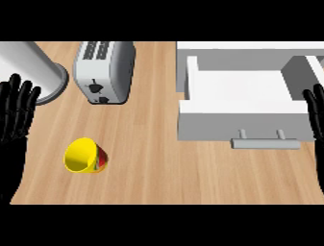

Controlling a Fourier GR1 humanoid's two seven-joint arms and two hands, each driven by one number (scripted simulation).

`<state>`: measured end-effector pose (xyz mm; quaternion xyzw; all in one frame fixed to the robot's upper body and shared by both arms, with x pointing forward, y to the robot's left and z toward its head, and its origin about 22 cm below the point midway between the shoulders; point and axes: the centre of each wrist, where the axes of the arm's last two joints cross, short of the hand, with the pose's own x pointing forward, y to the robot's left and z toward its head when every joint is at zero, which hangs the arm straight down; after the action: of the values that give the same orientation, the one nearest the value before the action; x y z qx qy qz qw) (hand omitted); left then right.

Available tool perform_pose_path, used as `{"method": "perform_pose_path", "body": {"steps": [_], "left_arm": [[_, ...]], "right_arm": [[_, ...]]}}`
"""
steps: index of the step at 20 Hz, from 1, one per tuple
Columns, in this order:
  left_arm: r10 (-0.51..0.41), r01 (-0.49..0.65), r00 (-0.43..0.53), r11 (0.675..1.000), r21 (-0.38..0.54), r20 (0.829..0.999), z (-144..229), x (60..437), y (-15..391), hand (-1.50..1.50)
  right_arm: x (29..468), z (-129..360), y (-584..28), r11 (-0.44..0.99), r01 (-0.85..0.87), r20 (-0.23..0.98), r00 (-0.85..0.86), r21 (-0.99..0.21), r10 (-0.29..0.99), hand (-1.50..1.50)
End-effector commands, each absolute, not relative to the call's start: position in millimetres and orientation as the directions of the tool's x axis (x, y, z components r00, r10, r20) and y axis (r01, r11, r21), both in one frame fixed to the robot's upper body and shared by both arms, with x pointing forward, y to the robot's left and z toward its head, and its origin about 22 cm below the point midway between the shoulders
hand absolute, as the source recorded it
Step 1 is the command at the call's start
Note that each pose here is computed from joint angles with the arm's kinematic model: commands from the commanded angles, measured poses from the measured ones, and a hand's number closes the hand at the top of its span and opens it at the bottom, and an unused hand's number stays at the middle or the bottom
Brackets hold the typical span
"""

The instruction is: Pick up the cup, place it into the drawer and close the drawer

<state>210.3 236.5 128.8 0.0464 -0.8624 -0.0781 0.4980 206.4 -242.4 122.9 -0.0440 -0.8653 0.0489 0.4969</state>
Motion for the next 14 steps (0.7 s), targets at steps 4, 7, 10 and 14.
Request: {"method": "perform_pose_path", "body": {"steps": [4, 7, 10, 14], "left_arm": [[0.072, 0.379, -0.522, 0.912, 0.155, 0.85, 126.1, 208.9, 256.7, -1.5], [0.234, 0.502, -0.259, 0.861, -0.076, 0.937, 93.0, 208.3, 253.8, -1.5], [0.265, 0.534, -0.216, 0.838, -0.113, 0.94, 104.0, 203.2, 278.1, -1.5], [0.279, 0.523, -0.182, 0.84, -0.148, 0.943, 83.2, 224.0, 331.8, -1.5]], "right_arm": [[212.6, 128.5, -234.2, 0.997, 0.007, 0.85, -0.522, -0.08, 0.072, -1.5], [207.1, 112.6, -227.6, 0.981, -0.134, 0.904, -0.42, -0.143, 0.075, -1.5], [219.3, 119.7, -231.6, 0.979, -0.151, 0.913, -0.403, -0.138, 0.066, -1.5], [233.2, 122.4, -247.2, 0.978, -0.167, 0.92, -0.388, -0.128, 0.054, -1.5]]}}
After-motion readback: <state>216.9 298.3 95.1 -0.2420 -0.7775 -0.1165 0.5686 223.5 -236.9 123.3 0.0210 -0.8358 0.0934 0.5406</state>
